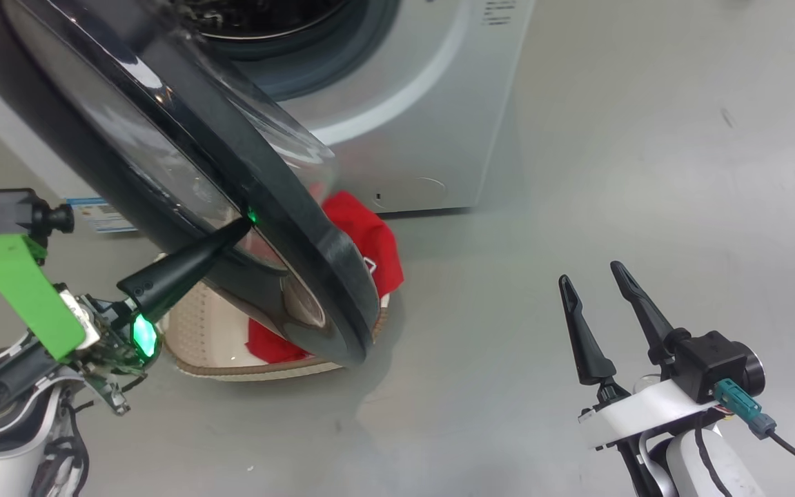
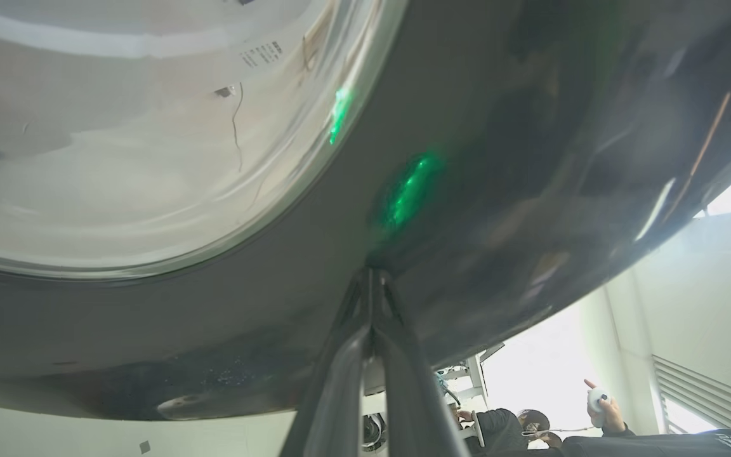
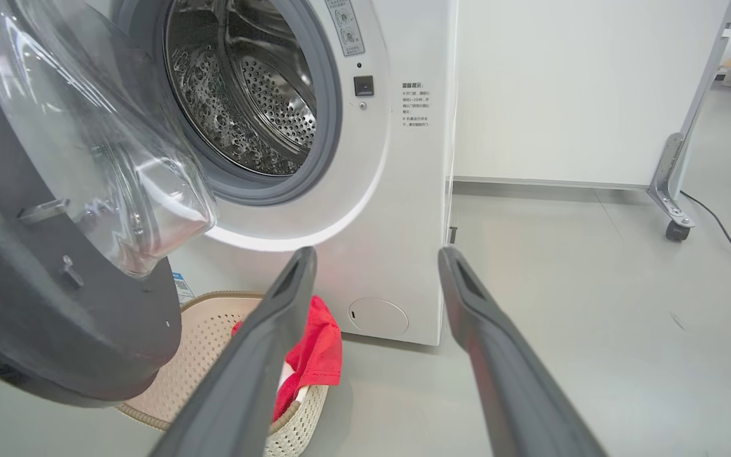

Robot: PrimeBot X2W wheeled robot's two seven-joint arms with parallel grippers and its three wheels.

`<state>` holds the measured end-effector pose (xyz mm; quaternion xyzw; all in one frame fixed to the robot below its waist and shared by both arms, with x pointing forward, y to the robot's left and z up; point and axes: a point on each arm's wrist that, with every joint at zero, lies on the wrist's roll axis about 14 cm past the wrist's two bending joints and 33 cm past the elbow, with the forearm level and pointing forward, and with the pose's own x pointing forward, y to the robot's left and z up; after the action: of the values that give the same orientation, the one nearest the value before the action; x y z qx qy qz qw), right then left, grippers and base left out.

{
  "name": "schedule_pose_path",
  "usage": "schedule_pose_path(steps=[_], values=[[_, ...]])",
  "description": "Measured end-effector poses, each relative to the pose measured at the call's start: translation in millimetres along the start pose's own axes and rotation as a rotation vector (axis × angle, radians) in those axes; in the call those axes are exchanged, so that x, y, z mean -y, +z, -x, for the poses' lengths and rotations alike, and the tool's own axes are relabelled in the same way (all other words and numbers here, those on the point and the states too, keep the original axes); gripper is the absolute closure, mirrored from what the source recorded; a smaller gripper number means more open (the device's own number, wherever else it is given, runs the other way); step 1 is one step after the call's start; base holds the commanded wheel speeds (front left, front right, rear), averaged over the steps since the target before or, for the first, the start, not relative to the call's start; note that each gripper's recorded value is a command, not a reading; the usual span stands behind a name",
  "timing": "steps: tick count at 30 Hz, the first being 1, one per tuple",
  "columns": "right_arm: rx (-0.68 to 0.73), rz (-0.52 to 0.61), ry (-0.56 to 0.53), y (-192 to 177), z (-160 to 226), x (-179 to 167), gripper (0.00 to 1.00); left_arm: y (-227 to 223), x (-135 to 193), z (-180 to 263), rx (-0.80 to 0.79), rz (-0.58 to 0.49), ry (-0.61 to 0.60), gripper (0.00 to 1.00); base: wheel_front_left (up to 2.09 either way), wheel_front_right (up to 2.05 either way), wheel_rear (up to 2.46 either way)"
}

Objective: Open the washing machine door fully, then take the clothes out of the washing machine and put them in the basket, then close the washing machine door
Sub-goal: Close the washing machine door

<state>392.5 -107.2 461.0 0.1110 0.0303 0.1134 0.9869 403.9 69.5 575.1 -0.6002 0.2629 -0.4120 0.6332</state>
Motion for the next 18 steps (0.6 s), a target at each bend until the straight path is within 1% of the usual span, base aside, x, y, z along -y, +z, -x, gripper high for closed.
schedule_pose_path(steps=[10,18], values=[[-0.004,-0.003,-0.111,0.6,15.2,31.7,0.00,10.5,-10.5,-43.1,-0.054,0.035,-0.011,1.00,0.00,0.00,0.00],[0.008,0.001,-0.154,4.8,11.8,47.1,0.00,36.1,-22.9,-72.6,-0.026,0.062,0.002,1.00,0.00,0.00,0.00]])
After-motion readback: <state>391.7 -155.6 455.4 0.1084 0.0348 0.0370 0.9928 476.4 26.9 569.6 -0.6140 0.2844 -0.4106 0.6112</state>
